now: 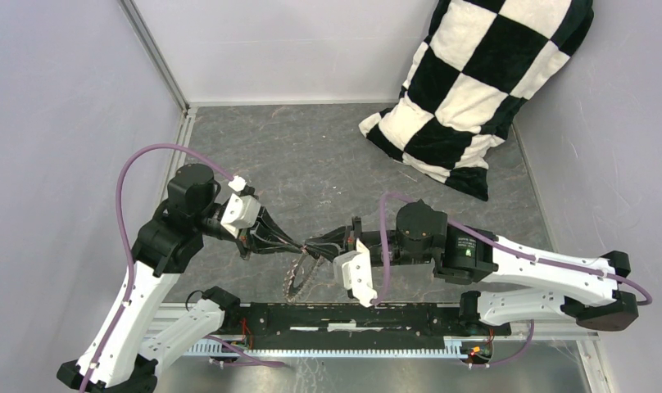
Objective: Put the keys on the keyring
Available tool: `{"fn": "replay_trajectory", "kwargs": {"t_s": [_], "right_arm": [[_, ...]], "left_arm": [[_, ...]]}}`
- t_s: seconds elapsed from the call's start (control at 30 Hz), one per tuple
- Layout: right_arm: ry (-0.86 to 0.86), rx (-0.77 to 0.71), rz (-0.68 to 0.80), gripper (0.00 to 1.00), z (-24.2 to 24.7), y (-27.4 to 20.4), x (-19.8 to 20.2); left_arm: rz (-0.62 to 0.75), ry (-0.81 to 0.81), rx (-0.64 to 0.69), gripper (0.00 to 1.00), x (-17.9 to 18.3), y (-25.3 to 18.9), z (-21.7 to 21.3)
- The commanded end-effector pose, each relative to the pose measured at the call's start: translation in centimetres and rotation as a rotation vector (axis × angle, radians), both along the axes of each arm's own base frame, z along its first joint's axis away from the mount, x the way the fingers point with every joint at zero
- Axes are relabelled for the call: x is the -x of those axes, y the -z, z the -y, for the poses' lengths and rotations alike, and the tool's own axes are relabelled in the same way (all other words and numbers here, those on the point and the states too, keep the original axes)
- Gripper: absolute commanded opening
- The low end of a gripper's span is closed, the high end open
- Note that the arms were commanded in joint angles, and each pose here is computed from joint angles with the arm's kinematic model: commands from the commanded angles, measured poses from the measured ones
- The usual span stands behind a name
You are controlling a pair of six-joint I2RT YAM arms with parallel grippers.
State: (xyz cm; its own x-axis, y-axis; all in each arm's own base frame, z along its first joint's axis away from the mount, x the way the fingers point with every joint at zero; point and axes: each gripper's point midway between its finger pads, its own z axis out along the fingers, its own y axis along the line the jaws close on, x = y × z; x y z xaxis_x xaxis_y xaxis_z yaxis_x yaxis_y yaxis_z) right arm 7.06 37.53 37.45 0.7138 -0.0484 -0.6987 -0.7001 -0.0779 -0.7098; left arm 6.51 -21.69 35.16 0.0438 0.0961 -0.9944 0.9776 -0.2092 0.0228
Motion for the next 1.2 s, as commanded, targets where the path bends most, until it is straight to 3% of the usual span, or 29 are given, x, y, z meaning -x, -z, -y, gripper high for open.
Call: {"fn": "replay_trajectory", "kwargs": {"t_s": [0.0,0.4,0.57,0.8,1.17], "right_arm": [[0.005,-0.090,0.009,0.00,-0.5,-3.4,-0.1],[0.013,-0.033,-0.042,0.01,-1.8,-2.6,-0.3],[0.010,0.005,-0.090,0.16,-1.9,-2.4,-0.1],[0.033,0.067,-0.127,0.28,-1.7,-2.1,-0.3],[0.076,0.113,-0.127,0.37,-1.8,-3.2,-1.0]], "left_arm": [[0.075,0.050,0.047,0.02,0.9,-1.5,-0.1],[0.109,0.039,0.051,0.02,0.8,-1.7,-0.2],[0.129,0.010,0.052,0.02,0.4,-1.7,-0.2],[0.133,-0.052,0.114,0.02,-0.2,-3.0,0.1],[0.101,-0.047,0.140,0.02,0.6,-3.2,-0.1]]}}
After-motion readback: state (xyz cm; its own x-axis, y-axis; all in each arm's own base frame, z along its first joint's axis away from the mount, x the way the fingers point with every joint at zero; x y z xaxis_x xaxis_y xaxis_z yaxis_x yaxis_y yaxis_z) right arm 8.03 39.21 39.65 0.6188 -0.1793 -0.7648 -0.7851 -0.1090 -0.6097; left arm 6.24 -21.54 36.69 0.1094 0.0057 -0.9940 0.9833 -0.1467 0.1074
